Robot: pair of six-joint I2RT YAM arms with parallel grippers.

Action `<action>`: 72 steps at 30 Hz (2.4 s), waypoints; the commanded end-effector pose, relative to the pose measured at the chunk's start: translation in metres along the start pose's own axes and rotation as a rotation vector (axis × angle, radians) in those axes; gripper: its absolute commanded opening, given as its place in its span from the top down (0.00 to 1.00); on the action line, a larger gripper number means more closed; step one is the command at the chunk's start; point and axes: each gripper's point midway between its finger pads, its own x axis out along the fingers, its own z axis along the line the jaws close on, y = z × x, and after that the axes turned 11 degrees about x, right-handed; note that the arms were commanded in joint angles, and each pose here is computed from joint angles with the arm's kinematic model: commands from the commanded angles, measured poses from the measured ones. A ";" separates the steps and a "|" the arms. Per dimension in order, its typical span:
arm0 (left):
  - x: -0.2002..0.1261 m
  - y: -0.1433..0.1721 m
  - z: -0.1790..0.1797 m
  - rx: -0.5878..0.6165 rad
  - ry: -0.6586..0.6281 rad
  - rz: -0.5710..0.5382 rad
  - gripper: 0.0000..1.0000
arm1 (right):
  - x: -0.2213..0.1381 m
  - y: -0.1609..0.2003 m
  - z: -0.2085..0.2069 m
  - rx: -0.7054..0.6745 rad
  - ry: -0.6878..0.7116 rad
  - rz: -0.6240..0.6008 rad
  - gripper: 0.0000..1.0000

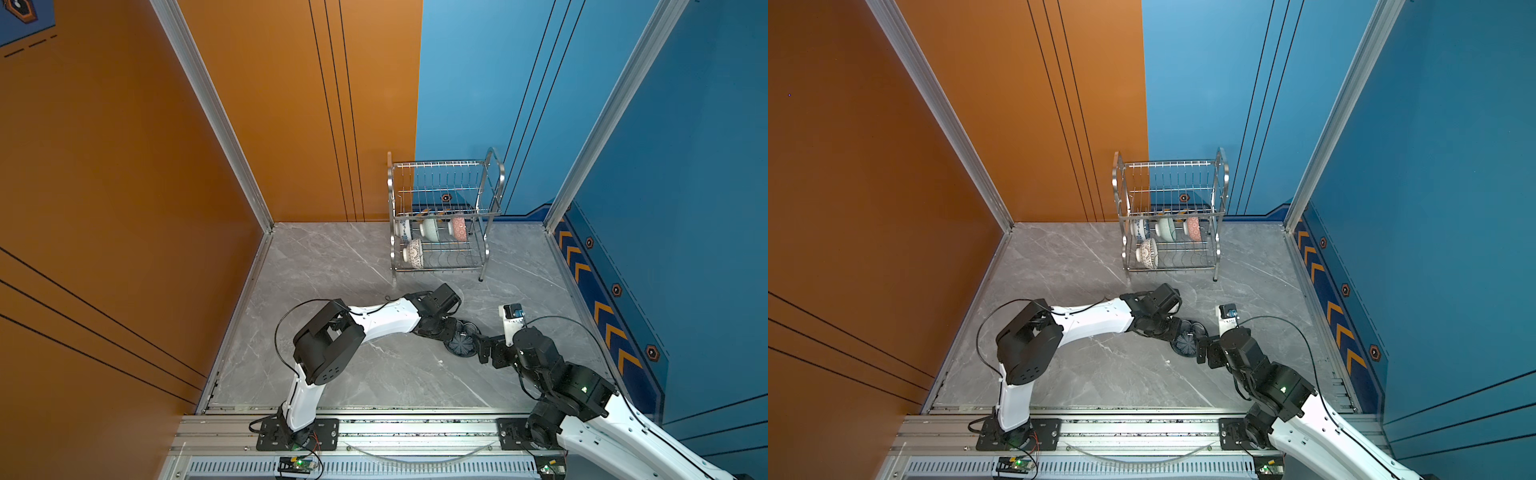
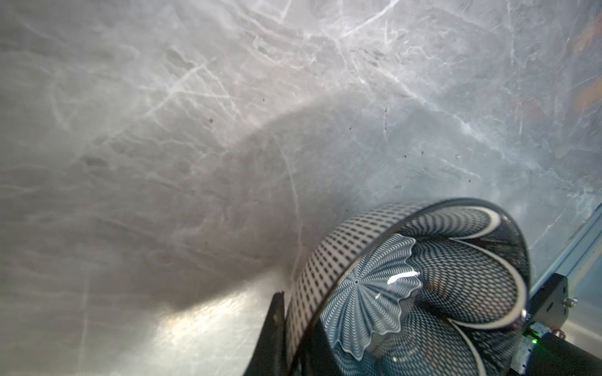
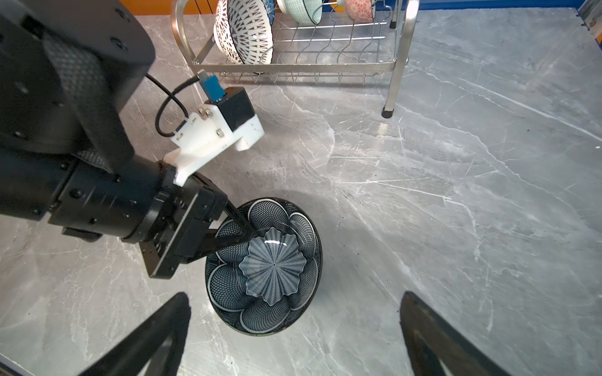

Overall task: Load bowls into a dish rack
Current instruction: Pick up the bowl from the center of the table, then place the bowl in the dish rack.

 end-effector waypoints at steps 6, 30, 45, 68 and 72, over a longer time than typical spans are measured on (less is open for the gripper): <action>-0.059 -0.005 0.035 0.031 -0.037 0.009 1.00 | 0.000 0.003 0.005 -0.038 -0.014 0.034 0.00; -0.152 0.019 0.093 0.144 -0.103 0.155 1.00 | 0.011 0.001 0.097 -0.531 -0.290 -0.030 0.03; -0.141 0.001 0.081 0.287 -0.053 0.153 1.00 | 0.000 0.022 0.118 -0.843 -0.384 -0.048 0.18; -0.152 0.014 0.096 0.279 -0.066 0.133 1.00 | 0.020 0.047 0.164 -1.198 -0.479 0.128 0.37; -0.151 0.015 0.093 0.286 -0.044 0.134 1.00 | 0.026 0.049 0.167 -1.220 -0.469 0.137 0.40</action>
